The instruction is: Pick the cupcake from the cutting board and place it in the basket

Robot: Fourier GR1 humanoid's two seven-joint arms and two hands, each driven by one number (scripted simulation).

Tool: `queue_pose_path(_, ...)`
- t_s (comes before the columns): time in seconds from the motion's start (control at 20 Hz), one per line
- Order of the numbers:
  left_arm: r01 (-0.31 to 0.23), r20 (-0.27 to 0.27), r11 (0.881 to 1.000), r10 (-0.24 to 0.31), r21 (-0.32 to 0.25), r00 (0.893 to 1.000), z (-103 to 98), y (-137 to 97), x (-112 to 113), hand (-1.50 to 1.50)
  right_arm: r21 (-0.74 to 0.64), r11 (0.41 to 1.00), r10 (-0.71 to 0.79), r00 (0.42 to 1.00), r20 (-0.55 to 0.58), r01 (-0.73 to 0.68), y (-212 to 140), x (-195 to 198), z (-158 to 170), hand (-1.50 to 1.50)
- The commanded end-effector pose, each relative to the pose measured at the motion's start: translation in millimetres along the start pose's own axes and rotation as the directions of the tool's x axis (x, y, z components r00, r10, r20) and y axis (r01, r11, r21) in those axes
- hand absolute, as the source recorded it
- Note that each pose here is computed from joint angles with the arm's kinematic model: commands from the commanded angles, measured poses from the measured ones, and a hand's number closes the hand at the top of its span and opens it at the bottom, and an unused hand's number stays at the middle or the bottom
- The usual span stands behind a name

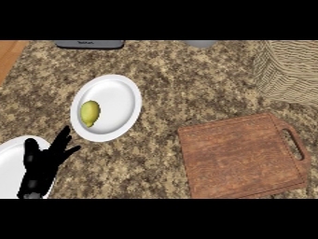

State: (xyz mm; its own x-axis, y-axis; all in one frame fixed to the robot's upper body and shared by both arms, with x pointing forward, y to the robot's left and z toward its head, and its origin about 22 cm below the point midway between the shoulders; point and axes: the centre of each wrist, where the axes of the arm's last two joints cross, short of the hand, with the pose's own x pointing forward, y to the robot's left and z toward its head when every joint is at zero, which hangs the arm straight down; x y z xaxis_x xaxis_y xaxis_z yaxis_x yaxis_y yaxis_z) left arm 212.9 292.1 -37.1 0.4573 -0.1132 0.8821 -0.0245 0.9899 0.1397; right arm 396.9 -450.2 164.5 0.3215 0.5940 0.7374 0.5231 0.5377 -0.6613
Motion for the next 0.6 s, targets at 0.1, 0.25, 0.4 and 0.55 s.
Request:
queue_pose_path(0.1,0.009,-0.074,1.000,-0.010,-0.006,0.997,-3,1,-17,0.00,-0.015,0.998,0.063,0.996,0.055,-0.063,-11,-10,-3,-1.50)
queue_pose_path(0.25,0.012,-0.082,1.000,-0.012,-0.004,0.997,-3,4,-11,0.00,-0.026,0.999,0.034,0.998,0.061,-0.032,-31,-15,-8,-1.50)
queue_pose_path(0.4,-0.010,-0.064,1.000,0.011,0.003,0.998,0,17,-9,0.00,-0.073,0.997,-0.034,0.997,0.062,0.038,-42,-8,-11,-1.50)
queue_pose_path(0.55,0.002,-0.061,1.000,-0.002,-0.008,0.998,-5,-1,-13,0.00,-0.121,0.982,-0.138,0.989,0.044,0.142,-62,-25,-11,-1.50)
